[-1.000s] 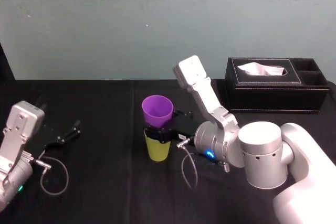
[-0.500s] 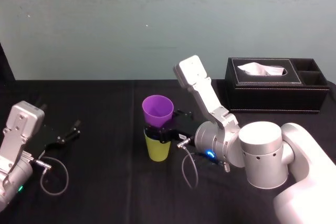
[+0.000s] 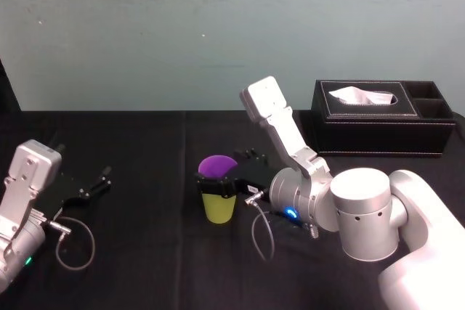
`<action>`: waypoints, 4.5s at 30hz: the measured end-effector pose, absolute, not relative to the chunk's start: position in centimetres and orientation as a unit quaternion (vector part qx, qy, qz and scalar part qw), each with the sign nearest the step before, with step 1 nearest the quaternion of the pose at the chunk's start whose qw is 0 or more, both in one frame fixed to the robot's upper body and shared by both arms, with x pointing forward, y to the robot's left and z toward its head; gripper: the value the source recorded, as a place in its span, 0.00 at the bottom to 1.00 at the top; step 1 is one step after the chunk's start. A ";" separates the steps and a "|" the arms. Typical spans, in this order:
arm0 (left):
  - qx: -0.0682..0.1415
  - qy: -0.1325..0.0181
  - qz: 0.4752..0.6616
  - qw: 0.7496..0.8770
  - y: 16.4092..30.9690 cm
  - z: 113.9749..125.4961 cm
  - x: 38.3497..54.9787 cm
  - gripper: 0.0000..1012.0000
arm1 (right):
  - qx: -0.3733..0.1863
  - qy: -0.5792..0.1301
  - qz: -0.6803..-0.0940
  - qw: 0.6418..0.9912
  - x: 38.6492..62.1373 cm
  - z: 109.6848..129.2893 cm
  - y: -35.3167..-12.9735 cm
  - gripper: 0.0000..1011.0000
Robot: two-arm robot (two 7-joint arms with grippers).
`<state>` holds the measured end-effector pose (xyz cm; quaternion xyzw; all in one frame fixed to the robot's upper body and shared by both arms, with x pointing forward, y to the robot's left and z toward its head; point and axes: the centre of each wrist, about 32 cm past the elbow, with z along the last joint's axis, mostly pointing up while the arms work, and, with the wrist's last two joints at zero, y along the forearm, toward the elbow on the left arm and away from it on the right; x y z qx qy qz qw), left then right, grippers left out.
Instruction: Stack the three plastic cups sequentially using one hand.
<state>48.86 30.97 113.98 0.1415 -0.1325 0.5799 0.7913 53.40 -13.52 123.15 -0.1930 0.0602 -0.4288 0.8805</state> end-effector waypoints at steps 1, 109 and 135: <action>0.141 -0.132 0.580 0.791 31.0 114.0 48.9 0.99 | -0.193 0.060 -0.429 0.880 53.4 123.1 -13.5 0.99; 0.141 -0.132 0.580 0.791 31.0 114.0 48.9 0.99 | -0.140 -0.006 -0.639 0.756 49.7 115.7 -16.0 0.99; 0.141 -0.132 0.580 0.791 31.0 114.0 48.9 0.99 | -0.141 -0.006 -0.639 0.756 49.7 115.7 -16.1 0.99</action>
